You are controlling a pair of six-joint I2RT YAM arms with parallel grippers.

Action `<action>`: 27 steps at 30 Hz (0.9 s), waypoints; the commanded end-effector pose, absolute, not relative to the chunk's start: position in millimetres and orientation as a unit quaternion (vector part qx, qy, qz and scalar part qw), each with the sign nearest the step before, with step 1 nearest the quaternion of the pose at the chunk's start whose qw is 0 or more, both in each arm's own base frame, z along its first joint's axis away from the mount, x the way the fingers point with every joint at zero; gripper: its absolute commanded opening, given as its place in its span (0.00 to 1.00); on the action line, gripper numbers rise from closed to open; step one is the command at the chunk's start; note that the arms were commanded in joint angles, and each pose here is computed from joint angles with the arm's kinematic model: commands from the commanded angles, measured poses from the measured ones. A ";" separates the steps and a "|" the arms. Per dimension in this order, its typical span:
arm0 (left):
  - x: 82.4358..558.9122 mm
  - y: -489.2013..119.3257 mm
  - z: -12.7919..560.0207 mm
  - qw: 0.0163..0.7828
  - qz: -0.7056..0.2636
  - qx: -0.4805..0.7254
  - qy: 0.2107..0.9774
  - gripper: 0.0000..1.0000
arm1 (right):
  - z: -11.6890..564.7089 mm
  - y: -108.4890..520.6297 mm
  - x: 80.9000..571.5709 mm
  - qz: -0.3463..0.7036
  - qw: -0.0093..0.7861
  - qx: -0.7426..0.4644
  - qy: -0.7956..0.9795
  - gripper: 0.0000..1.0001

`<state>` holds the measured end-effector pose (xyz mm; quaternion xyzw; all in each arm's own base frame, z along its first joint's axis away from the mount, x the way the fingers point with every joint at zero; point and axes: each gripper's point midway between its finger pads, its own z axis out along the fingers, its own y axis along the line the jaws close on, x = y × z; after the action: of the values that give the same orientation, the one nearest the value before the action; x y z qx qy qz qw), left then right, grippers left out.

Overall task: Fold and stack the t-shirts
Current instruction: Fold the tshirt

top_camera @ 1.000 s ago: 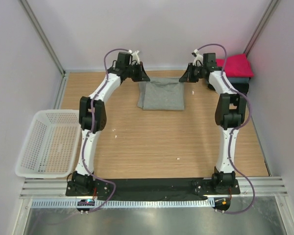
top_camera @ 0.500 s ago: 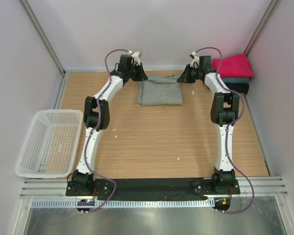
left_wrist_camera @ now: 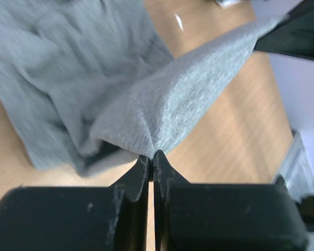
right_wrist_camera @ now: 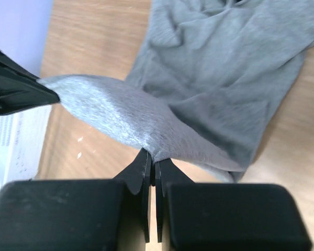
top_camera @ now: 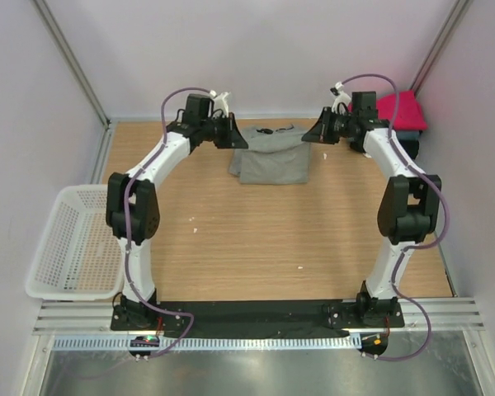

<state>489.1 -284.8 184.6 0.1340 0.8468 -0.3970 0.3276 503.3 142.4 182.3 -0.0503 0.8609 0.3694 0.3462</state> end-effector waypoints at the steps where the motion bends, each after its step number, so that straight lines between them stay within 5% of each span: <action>1: 431.3 -290.0 200.0 0.280 -0.423 0.162 0.846 0.00 | 204.6 154.7 457.3 0.393 0.328 -0.073 0.856 0.01; 8: 346.7 -283.1 197.4 0.255 -0.411 0.199 0.852 0.00 | 203.1 162.4 371.3 0.383 0.300 -0.103 0.867 0.02; 15: 295.7 -276.8 246.5 0.318 -0.404 0.233 0.826 0.00 | 259.5 158.1 314.0 0.369 0.375 -0.140 0.839 0.01; 22: 302.1 -272.1 278.3 0.359 -0.386 0.244 0.814 0.00 | 299.2 158.8 320.4 0.366 0.403 -0.154 0.824 0.01; 27: 326.4 -284.2 248.4 0.321 -0.376 0.246 0.834 0.00 | 270.6 164.8 363.0 0.368 0.374 -0.145 0.839 0.01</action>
<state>312.2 -282.4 275.7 0.2440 0.8142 -0.3944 0.3493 339.1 161.3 285.3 -0.1442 0.8333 0.3695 0.3851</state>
